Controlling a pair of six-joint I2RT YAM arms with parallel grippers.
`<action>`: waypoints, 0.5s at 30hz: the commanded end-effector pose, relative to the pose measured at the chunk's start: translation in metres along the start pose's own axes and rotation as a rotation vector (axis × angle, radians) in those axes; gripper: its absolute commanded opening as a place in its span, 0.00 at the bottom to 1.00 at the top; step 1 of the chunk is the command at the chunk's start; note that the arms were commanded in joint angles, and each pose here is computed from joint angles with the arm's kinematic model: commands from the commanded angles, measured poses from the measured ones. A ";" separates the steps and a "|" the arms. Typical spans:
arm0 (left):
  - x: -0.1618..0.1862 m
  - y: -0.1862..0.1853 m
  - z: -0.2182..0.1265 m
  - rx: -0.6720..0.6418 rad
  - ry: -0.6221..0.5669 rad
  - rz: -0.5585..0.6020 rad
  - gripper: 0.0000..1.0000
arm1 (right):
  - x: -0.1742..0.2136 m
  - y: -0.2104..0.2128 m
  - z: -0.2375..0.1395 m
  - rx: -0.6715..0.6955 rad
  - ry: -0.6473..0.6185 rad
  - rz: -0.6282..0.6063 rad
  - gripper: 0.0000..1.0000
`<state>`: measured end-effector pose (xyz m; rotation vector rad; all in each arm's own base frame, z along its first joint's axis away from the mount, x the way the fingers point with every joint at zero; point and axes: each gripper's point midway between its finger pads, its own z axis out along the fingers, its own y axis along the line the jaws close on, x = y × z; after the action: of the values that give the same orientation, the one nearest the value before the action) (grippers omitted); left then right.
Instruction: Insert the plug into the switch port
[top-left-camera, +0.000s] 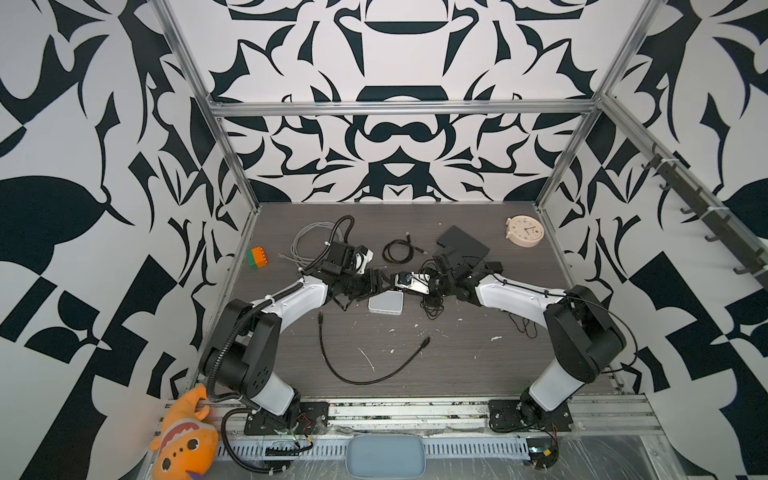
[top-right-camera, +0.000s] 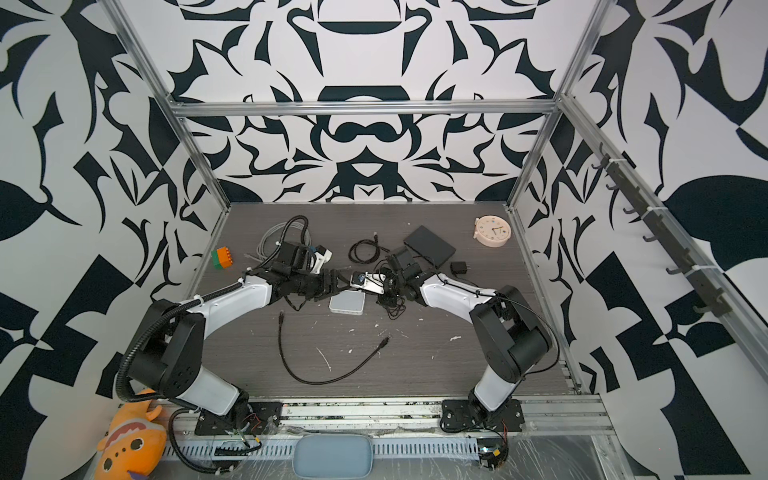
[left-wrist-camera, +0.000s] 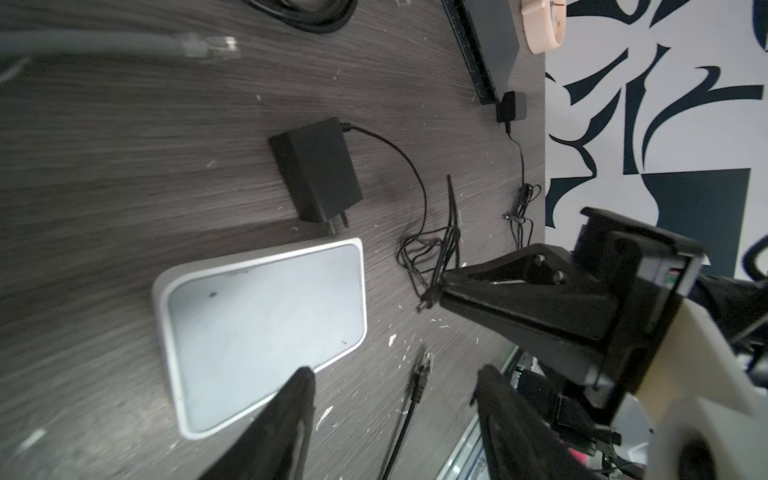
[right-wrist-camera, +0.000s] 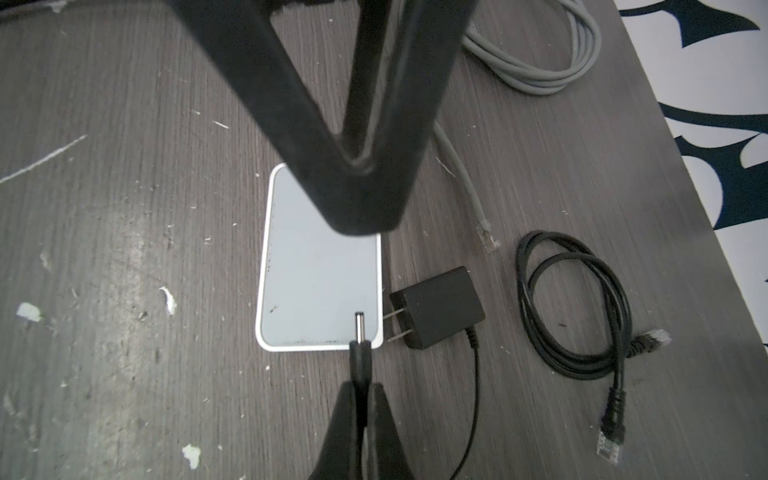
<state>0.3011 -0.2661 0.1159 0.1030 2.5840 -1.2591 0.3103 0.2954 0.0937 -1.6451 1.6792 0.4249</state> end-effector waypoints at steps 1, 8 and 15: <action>-0.002 -0.016 0.007 0.089 -0.007 -0.018 0.62 | -0.019 -0.003 -0.008 0.007 -0.078 0.012 0.00; 0.004 -0.006 0.019 0.081 0.002 -0.060 0.59 | -0.028 -0.004 -0.011 0.017 -0.129 0.028 0.00; 0.003 -0.008 0.023 0.115 0.001 -0.084 0.52 | -0.030 0.000 -0.012 0.006 -0.148 0.035 0.00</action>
<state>0.3023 -0.2853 0.1059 0.0301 2.5642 -1.3784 0.3055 0.3037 0.0982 -1.5837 1.6678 0.5196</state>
